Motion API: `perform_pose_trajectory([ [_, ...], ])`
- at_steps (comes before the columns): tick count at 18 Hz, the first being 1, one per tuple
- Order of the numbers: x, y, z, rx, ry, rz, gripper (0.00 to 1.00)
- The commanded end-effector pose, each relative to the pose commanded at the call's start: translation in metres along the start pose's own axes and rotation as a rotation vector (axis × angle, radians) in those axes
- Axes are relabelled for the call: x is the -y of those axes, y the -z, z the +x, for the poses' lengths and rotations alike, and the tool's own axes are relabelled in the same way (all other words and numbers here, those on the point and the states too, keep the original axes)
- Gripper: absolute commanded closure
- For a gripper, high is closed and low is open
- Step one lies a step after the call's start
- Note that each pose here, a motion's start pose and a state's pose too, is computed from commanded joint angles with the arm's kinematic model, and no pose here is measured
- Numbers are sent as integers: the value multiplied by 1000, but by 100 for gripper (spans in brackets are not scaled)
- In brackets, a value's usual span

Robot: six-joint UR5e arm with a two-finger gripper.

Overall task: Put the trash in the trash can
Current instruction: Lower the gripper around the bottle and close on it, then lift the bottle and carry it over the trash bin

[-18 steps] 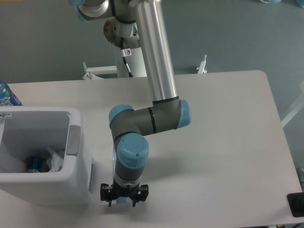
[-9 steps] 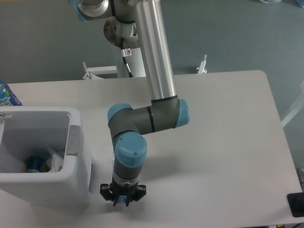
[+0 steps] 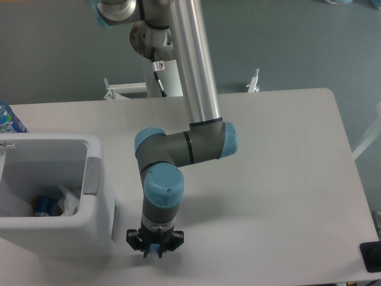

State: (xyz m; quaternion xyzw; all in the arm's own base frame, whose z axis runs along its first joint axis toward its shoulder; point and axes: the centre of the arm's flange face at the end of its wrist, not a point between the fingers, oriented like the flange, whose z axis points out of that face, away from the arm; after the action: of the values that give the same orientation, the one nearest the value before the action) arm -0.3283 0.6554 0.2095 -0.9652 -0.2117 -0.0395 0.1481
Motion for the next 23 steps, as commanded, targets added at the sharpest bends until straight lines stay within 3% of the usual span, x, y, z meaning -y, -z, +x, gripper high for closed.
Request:
perform_pose_trajectory([
  [2,2,21,-4,9,-20,26,87],
  [5,13,85,-32,42,9,119,87],
  [8,39,183,-64,94,39,292,87],
  [11,62,279,-96,52,124,481,87],
  [14,67,344,-118,18,217,601,87],
  [18,66,385,-100,-3,275,679,87],
  [23,66,401,-45,-59,285,696,87],
])
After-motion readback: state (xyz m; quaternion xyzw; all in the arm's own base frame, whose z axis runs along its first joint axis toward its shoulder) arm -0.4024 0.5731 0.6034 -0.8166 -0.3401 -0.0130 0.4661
